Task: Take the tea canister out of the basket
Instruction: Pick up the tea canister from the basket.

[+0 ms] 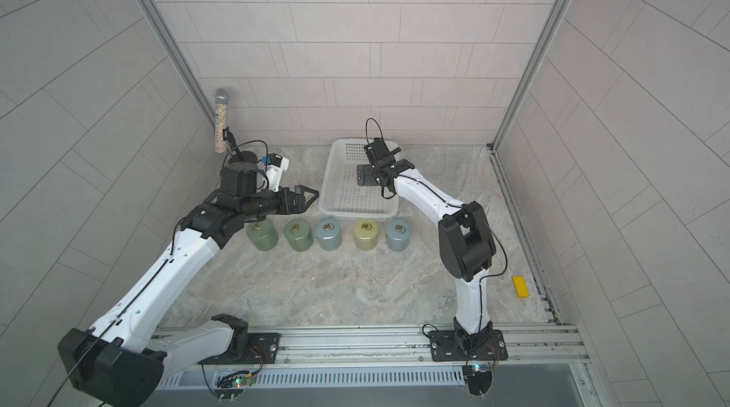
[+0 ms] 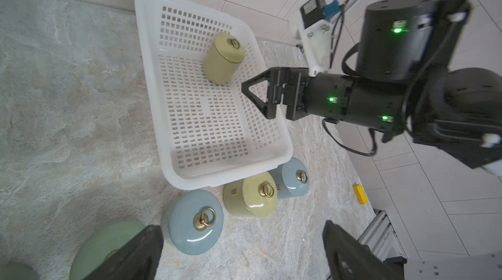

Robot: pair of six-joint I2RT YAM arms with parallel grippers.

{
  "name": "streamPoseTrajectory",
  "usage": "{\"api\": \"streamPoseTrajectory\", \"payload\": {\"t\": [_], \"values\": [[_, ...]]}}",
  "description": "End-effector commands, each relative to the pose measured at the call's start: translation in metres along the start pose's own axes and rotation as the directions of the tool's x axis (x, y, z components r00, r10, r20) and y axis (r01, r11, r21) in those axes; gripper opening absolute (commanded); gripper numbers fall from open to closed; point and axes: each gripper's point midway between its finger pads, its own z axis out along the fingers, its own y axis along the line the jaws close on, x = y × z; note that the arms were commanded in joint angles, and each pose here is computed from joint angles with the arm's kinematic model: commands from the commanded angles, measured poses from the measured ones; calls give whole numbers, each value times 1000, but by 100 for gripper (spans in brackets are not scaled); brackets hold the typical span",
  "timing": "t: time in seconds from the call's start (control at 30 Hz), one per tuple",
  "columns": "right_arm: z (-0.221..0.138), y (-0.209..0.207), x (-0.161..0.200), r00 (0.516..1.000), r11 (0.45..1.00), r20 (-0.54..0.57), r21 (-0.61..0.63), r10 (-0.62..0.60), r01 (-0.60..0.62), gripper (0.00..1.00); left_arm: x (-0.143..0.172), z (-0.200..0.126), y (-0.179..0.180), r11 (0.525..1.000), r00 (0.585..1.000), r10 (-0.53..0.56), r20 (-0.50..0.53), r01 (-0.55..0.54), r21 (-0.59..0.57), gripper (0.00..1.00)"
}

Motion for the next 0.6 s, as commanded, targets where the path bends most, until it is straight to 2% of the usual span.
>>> {"api": "streamPoseTrajectory", "payload": {"t": [0.0,0.2,0.57], "values": [[20,-7,-12,1000,999,18,39,-2,1,100,-11,-5,-17,999,1000,19,24,-20,45,100],[56,-14,-17,1000,997,10,71,20,-20,100,-10,-6,-21,999,1000,15,21,-16,50,100],[99,-31,-26,999,992,22,120,35,-37,100,-5,-4,-20,999,1000,3,5,-3,49,100]]}}
